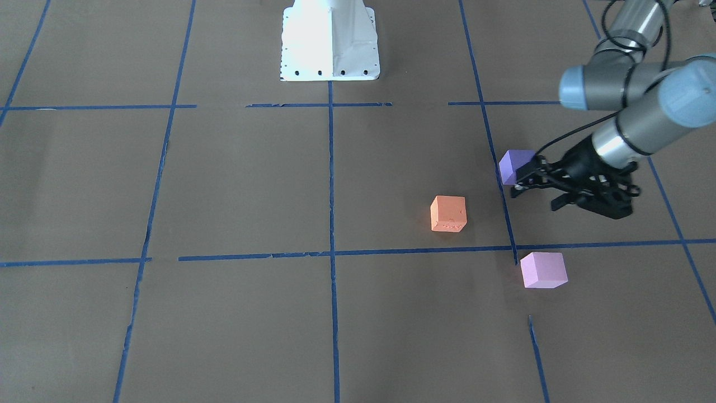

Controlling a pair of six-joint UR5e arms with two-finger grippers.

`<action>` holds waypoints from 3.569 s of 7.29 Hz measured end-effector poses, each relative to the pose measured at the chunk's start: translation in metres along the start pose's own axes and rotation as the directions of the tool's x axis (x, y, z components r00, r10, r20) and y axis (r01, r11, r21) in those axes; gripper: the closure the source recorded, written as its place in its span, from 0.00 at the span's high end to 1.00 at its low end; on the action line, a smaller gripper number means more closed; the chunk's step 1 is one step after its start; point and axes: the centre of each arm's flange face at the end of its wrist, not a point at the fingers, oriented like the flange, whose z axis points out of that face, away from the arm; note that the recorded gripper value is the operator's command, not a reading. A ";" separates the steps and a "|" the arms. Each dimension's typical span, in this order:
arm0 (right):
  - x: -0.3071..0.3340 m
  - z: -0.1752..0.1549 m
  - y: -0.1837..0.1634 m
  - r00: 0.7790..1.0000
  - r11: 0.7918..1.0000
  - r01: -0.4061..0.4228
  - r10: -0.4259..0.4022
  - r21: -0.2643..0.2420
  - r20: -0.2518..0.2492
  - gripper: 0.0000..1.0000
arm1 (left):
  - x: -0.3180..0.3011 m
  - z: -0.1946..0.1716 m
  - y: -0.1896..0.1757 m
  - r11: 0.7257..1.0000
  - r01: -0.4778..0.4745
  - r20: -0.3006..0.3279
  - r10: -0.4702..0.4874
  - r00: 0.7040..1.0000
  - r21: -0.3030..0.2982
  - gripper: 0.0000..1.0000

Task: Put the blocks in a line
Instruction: 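Move the left gripper out over the cubes toward the orange cube, then lower the left gripper onto the orange cube and close on it, then carry the orange cube toward the pink cube, between pink and purple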

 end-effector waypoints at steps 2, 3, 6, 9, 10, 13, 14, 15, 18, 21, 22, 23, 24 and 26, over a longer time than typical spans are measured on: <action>0.000 0.000 0.000 1.000 1.000 0.001 -0.001 0.000 0.000 1.00 | 0.051 0.046 -0.008 0.993 0.119 0.044 -0.119 0.992 0.004 1.00; 0.000 0.000 0.000 1.000 1.000 0.001 -0.001 0.000 0.000 1.00 | 0.053 0.057 -0.013 0.986 0.161 0.112 -0.164 0.980 0.033 1.00; 0.000 0.000 0.000 1.000 1.000 -0.001 0.001 0.000 0.000 1.00 | 0.075 0.082 -0.011 0.982 0.165 0.236 -0.183 0.954 0.093 1.00; 0.000 0.000 0.000 1.000 1.000 0.000 0.000 0.000 0.000 1.00 | 0.096 0.108 0.010 0.985 0.160 0.243 -0.169 0.955 0.059 1.00; 0.000 0.000 0.000 1.000 1.000 0.000 0.000 0.000 0.000 1.00 | 0.098 0.116 0.016 0.987 0.155 0.245 -0.162 0.956 0.046 1.00; 0.000 0.000 0.000 1.000 1.000 0.000 0.000 0.000 0.000 1.00 | 0.091 0.144 0.030 0.991 0.133 0.240 -0.133 0.962 0.016 0.81; 0.000 0.000 0.000 1.000 1.000 0.000 0.000 0.000 0.000 1.00 | 0.085 0.150 0.032 0.992 0.123 0.236 -0.124 0.964 0.020 0.40; 0.000 0.000 0.000 1.000 1.000 -0.001 0.001 -0.001 0.000 1.00 | 0.083 0.151 0.031 0.994 0.110 0.238 -0.113 0.965 0.027 0.25; 0.000 0.000 0.000 1.000 1.000 -0.001 0.001 0.000 0.000 1.00 | 0.073 0.131 0.018 0.996 0.071 0.243 -0.080 0.967 0.048 0.16; 0.000 0.000 0.000 1.000 1.000 0.000 0.000 0.000 0.000 1.00 | 0.001 0.061 0.017 0.999 0.011 0.306 -0.020 0.952 0.034 0.20; 0.000 0.000 0.000 1.000 1.000 0.000 0.000 0.000 0.000 1.00 | -0.034 0.049 0.023 1.000 0.024 0.323 -0.028 0.946 0.016 0.21; 0.000 0.000 0.000 1.000 1.000 0.000 0.000 0.000 0.000 1.00 | -0.057 0.046 0.028 0.999 0.034 0.336 -0.032 0.941 0.002 0.21; 0.000 0.000 0.000 1.000 1.000 0.000 0.000 0.000 0.000 1.00 | -0.067 0.047 0.031 0.999 0.043 0.341 -0.038 0.939 -0.007 0.21; 0.000 0.000 0.000 1.000 1.000 0.000 0.000 0.000 0.000 1.00 | -0.071 0.054 0.030 0.998 0.064 0.337 -0.058 0.940 -0.007 0.24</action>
